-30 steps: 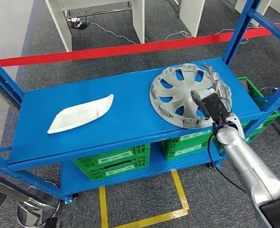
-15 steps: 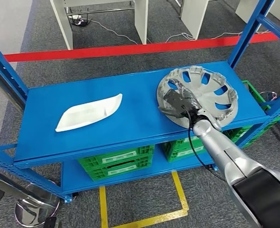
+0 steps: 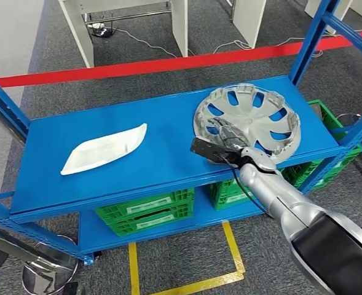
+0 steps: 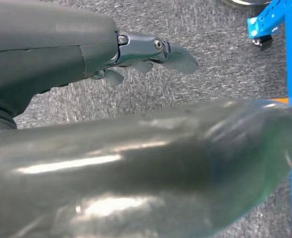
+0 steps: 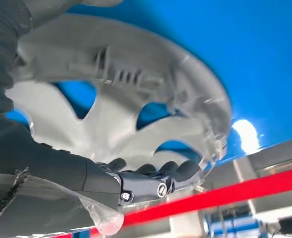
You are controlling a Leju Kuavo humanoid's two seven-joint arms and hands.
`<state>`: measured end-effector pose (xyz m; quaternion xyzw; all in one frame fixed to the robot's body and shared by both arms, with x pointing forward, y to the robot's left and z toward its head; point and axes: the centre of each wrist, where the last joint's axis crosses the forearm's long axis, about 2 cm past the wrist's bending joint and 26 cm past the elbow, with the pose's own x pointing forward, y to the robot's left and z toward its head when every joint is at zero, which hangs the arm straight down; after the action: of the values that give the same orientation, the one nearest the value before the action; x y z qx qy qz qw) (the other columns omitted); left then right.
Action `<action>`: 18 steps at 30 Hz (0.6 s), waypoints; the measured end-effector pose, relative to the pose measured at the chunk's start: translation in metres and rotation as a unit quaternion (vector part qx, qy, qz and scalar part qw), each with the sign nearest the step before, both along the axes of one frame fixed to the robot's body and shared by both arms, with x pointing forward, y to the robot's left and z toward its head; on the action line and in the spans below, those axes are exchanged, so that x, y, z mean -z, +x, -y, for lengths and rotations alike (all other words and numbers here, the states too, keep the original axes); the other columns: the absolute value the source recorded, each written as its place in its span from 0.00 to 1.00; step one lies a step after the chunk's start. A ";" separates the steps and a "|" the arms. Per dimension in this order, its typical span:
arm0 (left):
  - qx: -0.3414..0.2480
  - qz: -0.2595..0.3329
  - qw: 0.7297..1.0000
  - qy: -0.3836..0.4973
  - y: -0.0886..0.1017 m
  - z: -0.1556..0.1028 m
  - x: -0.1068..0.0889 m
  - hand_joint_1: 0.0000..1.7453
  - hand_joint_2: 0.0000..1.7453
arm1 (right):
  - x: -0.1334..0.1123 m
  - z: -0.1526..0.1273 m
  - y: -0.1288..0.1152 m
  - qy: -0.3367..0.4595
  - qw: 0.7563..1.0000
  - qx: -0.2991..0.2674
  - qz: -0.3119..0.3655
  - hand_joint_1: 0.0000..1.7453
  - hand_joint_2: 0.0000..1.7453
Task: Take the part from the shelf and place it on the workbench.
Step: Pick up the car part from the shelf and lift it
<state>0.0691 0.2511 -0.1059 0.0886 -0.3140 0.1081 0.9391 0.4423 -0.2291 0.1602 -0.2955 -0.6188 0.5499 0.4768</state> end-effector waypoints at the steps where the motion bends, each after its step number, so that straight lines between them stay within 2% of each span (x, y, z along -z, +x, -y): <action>1: -0.001 0.000 1.000 0.000 0.000 0.000 0.000 0.00 0.00 | 0.000 -0.002 0.000 -0.013 1.000 0.005 0.004 0.00 1.00; 18: -0.007 -0.002 1.000 -0.002 -0.003 0.003 0.000 0.00 0.00 | 0.009 -0.004 -0.004 -0.061 0.998 0.020 -0.004 0.00 1.00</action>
<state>0.0659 0.2486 -0.1062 0.0892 -0.3114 0.1146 0.9391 0.4382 -0.2250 0.1517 -0.3338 -0.5762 0.5784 0.4712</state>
